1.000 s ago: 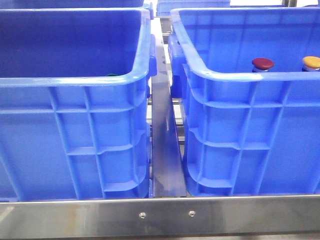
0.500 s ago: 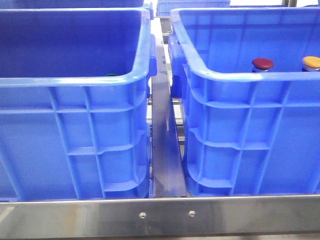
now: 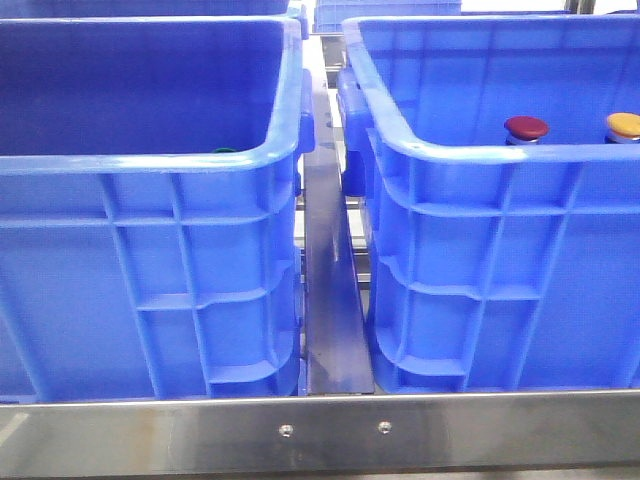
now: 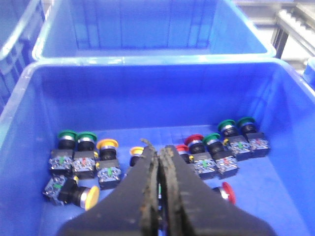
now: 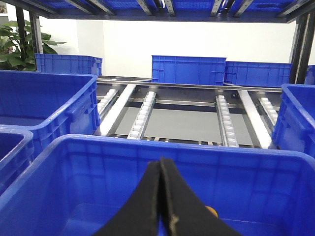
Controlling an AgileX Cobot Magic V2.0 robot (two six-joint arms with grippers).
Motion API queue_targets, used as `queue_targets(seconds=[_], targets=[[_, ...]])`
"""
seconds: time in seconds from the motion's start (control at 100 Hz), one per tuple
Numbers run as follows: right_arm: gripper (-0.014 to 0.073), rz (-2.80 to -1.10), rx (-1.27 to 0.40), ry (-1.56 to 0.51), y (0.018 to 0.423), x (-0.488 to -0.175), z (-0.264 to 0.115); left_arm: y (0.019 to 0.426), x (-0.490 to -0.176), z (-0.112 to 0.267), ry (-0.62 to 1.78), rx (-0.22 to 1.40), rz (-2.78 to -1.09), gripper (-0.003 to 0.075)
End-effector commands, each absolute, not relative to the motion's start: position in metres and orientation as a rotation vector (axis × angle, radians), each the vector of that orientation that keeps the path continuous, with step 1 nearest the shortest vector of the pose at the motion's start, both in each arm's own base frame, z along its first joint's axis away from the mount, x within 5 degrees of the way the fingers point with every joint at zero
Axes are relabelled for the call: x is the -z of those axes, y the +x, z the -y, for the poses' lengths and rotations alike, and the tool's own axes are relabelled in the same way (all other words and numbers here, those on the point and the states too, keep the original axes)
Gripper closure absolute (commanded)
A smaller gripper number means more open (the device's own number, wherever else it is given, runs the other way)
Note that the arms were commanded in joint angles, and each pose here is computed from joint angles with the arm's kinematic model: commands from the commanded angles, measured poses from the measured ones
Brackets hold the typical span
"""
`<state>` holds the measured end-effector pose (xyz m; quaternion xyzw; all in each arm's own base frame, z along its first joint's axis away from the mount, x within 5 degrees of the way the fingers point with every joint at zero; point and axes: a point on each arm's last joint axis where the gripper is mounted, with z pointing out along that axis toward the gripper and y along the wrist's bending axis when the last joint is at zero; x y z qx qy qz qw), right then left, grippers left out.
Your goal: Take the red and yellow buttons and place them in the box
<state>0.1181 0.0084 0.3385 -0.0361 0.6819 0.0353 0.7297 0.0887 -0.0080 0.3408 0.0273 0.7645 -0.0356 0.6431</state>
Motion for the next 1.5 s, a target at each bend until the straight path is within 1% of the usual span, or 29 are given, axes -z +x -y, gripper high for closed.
queue_targets(seconds=[0.0, 0.34, 0.64, 0.92, 1.13, 1.49], targets=[[0.0662, -1.456, -0.158, -0.044, 0.116, -0.349, -0.011, 0.083, -0.344, 0.008, 0.08, 0.083, -1.583, 0.0739], [0.0662, -1.456, -0.158, -0.044, 0.116, -0.349, -0.011, 0.058, -0.278, 0.003, 0.061, 0.019, -1.481, 0.0739], [0.0662, -1.456, -0.158, -0.044, 0.116, -0.349, -0.011, 0.051, -0.238, 0.002, 0.064, 0.004, -1.459, 0.0739], [0.0662, -1.456, -0.158, -0.044, 0.116, -0.349, -0.011, 0.052, -0.218, 0.003, 0.067, 0.01, -1.438, 0.0739], [0.0662, -1.456, -0.158, -0.044, 0.116, -0.349, -0.011, 0.054, -0.208, 0.004, 0.075, 0.013, -1.405, 0.0739], [0.0662, -1.456, -0.158, -0.044, 0.116, -0.349, -0.011, 0.054, -0.207, 0.004, 0.077, 0.012, -1.405, 0.0739]])
